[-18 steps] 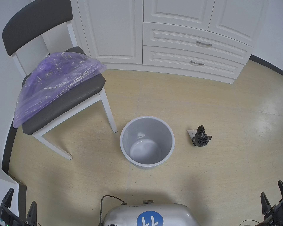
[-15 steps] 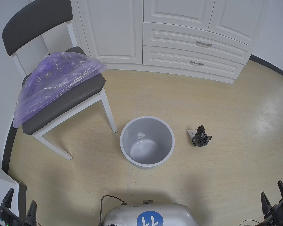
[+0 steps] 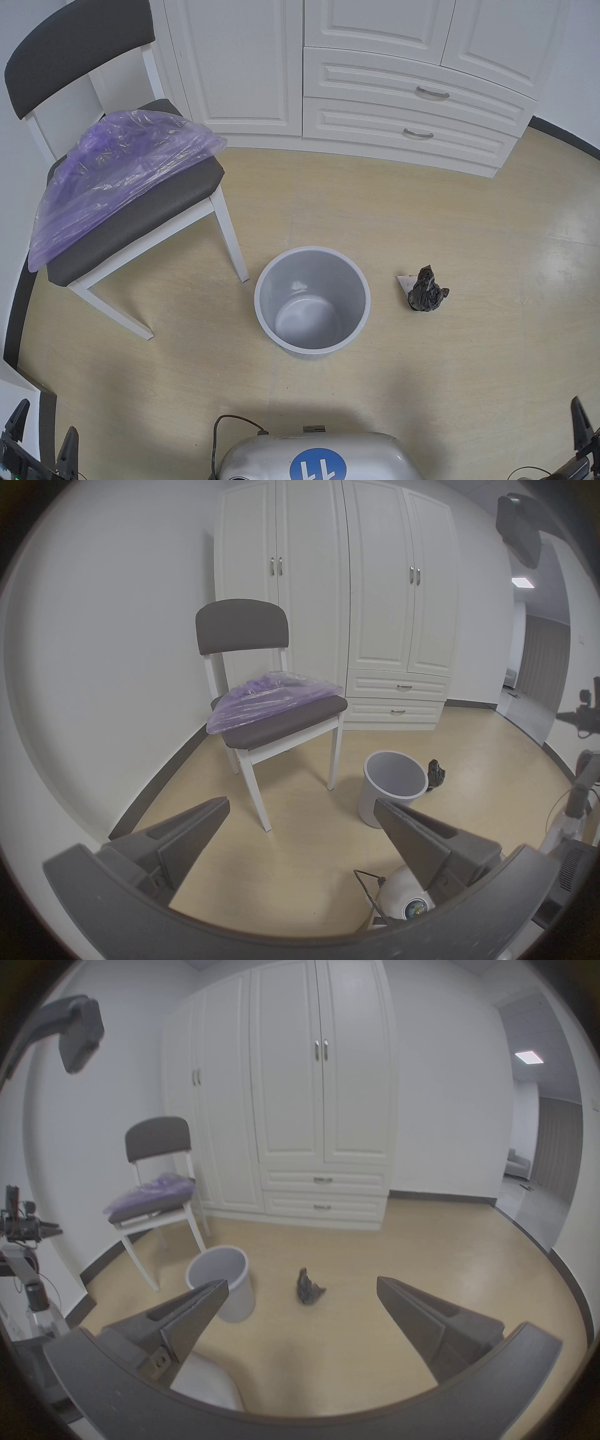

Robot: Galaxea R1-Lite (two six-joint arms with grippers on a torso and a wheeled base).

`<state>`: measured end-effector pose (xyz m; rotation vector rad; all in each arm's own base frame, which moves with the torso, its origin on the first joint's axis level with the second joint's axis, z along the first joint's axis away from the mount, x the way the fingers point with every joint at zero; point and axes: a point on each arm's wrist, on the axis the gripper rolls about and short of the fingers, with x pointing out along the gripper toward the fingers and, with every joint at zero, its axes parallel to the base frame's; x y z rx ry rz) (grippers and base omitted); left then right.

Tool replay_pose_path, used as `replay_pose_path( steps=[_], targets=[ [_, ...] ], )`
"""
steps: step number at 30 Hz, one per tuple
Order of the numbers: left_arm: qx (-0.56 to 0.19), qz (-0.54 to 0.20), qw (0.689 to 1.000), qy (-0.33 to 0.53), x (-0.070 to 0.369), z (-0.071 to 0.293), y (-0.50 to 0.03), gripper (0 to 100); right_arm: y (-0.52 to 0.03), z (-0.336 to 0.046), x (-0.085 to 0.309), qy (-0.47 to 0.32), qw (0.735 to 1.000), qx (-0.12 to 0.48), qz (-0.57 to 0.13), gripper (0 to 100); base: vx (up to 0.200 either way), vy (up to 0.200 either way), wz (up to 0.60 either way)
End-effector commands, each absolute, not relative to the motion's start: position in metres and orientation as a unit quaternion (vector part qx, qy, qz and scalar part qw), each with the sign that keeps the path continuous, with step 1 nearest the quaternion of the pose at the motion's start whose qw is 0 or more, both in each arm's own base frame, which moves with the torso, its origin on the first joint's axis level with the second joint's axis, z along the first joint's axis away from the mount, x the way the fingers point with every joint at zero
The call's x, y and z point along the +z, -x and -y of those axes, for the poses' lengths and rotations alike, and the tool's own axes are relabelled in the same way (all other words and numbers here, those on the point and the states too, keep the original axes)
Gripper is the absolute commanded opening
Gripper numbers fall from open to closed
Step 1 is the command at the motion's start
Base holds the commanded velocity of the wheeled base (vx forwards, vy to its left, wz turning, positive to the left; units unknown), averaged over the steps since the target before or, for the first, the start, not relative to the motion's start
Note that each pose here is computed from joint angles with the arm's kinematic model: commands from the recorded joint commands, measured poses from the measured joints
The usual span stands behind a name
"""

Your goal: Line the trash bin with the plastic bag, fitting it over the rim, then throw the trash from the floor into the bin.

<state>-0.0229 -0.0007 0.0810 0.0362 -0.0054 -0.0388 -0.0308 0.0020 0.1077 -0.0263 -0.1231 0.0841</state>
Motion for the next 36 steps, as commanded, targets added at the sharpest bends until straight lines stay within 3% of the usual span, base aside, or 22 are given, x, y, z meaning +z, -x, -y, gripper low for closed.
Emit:
replay_pose_path(
  steps=[1, 6, 9, 12, 17, 24, 30, 36],
  targets=[
    [-0.018, 0.003, 1.000, -0.006, 0.076, 0.001, 0.023, 100, 0.047, -0.004, 0.143, 0.012, 0.991, 0.075, 0.108, 100, 0.000, 0.000, 0.00],
    [-0.022, 0.027, 0.999, 0.015, 0.082, 0.001, 0.023, 100, 0.042, -0.004, 0.137, -0.036, 0.993, 0.077, 0.083, 100, 0.000, 0.000, 0.00],
    [-0.049, 0.128, 0.987, 0.088, 0.130, 0.001, 0.037, 100, 0.039, -0.004, 0.140, -0.060, 0.993, 0.077, 0.070, 100, 0.000, 0.000, 0.00],
    [-0.065, 0.128, 0.986, 0.084, 0.152, 0.001, 0.039, 100, 0.034, -0.004, 0.145, -0.060, 0.994, 0.070, 0.058, 100, 0.000, 0.000, 0.00],
    [-0.011, 0.018, 0.999, -0.026, 0.185, 0.000, 0.001, 100, 0.008, -0.003, 0.192, -0.063, 0.996, 0.065, 0.027, 100, 0.000, 0.000, 0.00],
    [0.079, -0.053, 0.983, -0.157, 0.230, -0.003, -0.051, 100, -0.065, -0.002, 0.247, -0.067, 0.995, 0.057, 0.041, 100, 0.000, 0.000, 0.00],
    [0.134, -0.137, 0.944, -0.269, 0.229, -0.008, -0.085, 100, -0.119, -0.015, 0.262, -0.087, 0.994, 0.018, 0.071, 100, 0.000, 0.000, 0.00],
    [0.174, -0.190, 0.916, -0.307, 0.228, -0.019, -0.110, 100, -0.133, -0.049, 0.253, -0.091, 0.994, 0.052, 0.042, 100, 0.000, 0.000, 0.00]
  ],
)
